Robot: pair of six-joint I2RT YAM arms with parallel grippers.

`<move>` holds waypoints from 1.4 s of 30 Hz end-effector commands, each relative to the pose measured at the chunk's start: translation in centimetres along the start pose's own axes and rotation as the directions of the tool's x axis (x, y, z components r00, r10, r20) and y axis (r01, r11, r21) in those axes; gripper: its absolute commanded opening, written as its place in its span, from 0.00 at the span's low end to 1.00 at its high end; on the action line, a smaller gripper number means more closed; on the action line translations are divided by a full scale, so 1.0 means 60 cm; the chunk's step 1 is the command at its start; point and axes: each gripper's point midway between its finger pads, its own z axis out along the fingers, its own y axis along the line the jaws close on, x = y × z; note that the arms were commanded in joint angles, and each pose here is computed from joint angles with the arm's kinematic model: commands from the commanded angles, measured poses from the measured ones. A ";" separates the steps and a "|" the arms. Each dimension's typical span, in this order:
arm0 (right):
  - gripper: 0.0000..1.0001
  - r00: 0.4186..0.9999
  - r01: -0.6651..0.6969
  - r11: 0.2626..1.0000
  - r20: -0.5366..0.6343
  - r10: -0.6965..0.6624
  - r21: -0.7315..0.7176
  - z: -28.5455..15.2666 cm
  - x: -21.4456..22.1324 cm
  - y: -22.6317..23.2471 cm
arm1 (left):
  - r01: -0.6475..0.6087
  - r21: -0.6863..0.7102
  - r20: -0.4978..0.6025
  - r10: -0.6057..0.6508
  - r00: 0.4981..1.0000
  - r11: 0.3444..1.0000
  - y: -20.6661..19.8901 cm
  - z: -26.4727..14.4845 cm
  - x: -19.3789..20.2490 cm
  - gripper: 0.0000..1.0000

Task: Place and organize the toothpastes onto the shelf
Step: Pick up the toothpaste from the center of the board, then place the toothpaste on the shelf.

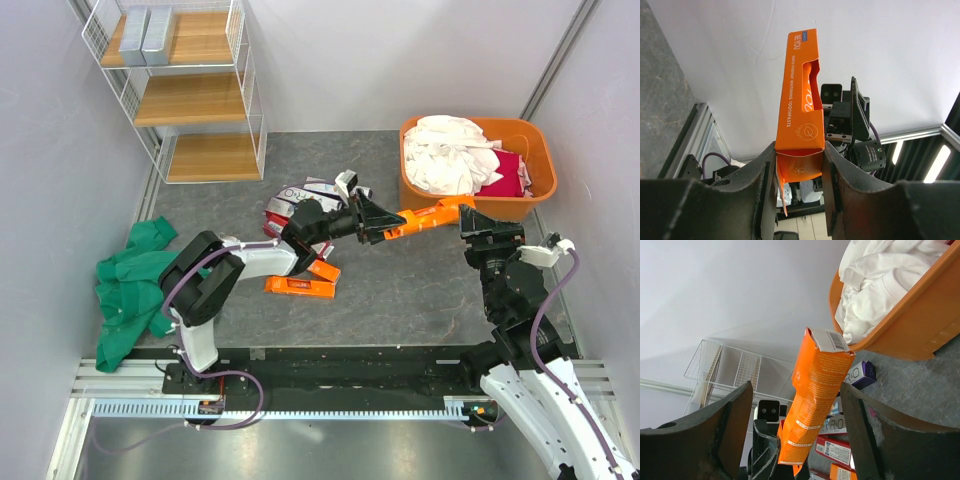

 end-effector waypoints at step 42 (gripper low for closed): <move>0.98 0.999 0.019 1.000 -0.045 -0.018 0.016 0.014 0.026 -0.012 | -0.411 -0.501 0.416 0.628 0.657 0.762 -0.340 -0.457 -0.282 0.11</move>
